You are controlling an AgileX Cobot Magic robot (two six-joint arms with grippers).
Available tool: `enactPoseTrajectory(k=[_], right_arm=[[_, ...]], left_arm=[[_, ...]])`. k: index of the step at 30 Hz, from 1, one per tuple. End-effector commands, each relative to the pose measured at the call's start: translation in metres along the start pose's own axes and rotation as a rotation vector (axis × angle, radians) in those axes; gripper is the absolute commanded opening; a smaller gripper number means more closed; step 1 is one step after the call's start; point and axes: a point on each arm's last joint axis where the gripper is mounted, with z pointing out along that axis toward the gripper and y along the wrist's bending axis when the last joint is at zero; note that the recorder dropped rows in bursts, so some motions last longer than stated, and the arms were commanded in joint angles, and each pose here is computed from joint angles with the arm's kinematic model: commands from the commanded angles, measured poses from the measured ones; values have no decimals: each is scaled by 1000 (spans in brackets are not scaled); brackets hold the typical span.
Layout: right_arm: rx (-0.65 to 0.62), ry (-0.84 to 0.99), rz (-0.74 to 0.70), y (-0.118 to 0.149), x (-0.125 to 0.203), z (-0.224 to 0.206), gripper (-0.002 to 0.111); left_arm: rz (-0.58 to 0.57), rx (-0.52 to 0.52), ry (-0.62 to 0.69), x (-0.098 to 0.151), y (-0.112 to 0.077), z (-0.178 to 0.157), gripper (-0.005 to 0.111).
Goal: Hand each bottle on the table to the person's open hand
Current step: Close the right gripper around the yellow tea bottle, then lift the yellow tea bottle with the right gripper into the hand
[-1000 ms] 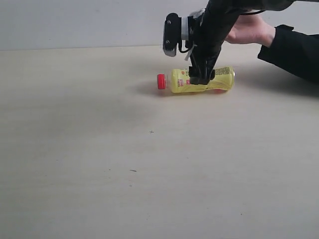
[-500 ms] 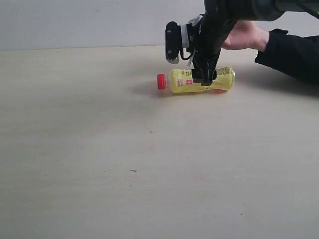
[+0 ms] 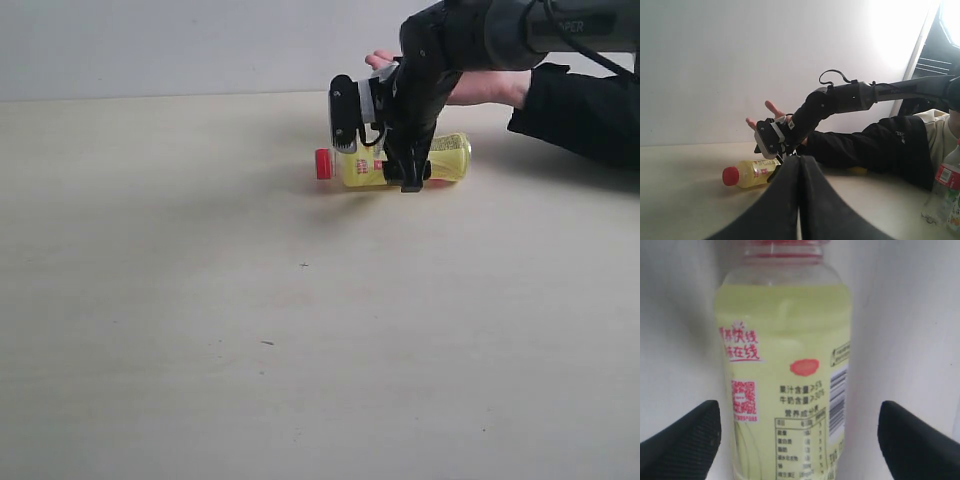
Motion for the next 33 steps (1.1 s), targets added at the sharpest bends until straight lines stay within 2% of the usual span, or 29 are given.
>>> enactPoseTrajectory(k=[1, 13, 15, 19, 20, 21, 22, 26, 33], right_arm=[[39, -19, -2, -4, -2, 0, 81], [-3, -3, -10, 6, -1, 23, 78], [-3, -4, -10, 7, -1, 24, 72], [-1, -5, -10, 6, -2, 24, 53], [-1, -5, -10, 6, -2, 24, 42], [-1, -5, -8, 6, -2, 24, 36], [3, -6, -8, 6, -2, 22, 24], [10, -9, -7, 4, -2, 18, 2], [-35, 14, -13, 7, -7, 6, 0]], left_arm=[[1, 0, -5, 0, 0, 0, 0], [1, 0, -5, 0, 0, 0, 0], [1, 0, -5, 0, 0, 0, 0], [1, 0, -5, 0, 0, 0, 0], [1, 0, -5, 0, 0, 0, 0], [1, 0, -5, 0, 0, 0, 0], [1, 0, -5, 0, 0, 0, 0], [1, 0, -5, 0, 0, 0, 0], [1, 0, -5, 0, 0, 0, 0]])
